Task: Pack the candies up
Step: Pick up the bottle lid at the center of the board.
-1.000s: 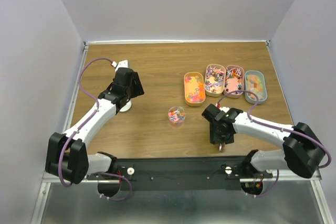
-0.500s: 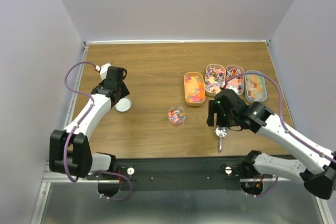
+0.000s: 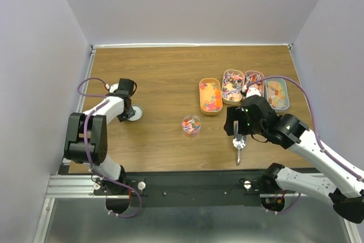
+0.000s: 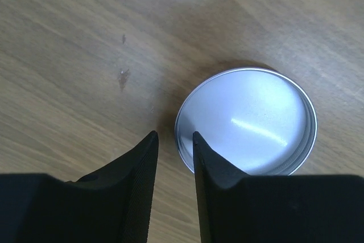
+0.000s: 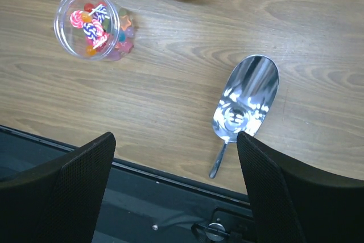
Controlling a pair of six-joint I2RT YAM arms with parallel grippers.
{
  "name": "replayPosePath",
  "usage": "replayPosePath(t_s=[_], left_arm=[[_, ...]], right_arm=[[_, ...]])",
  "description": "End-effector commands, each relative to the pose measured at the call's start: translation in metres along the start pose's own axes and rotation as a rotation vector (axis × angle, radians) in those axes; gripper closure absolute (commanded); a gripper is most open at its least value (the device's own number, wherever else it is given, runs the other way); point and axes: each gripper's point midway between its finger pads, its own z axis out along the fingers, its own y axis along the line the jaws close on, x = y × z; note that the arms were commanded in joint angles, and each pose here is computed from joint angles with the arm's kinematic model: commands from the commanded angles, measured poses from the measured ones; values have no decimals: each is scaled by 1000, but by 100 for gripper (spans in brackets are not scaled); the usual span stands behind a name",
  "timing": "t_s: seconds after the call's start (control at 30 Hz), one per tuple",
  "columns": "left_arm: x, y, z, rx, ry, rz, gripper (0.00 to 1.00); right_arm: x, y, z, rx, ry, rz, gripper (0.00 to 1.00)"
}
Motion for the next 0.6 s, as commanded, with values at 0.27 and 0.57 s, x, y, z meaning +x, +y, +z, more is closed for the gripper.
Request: replayPosePath(t_s=[0.27, 0.57], left_arm=[[-3, 4, 9, 25, -26, -28, 73], [-33, -9, -27, 116, -117, -42, 100]], right_arm=[[-3, 17, 22, -44, 32, -44, 7], [-11, 56, 28, -222, 45, -79, 6]])
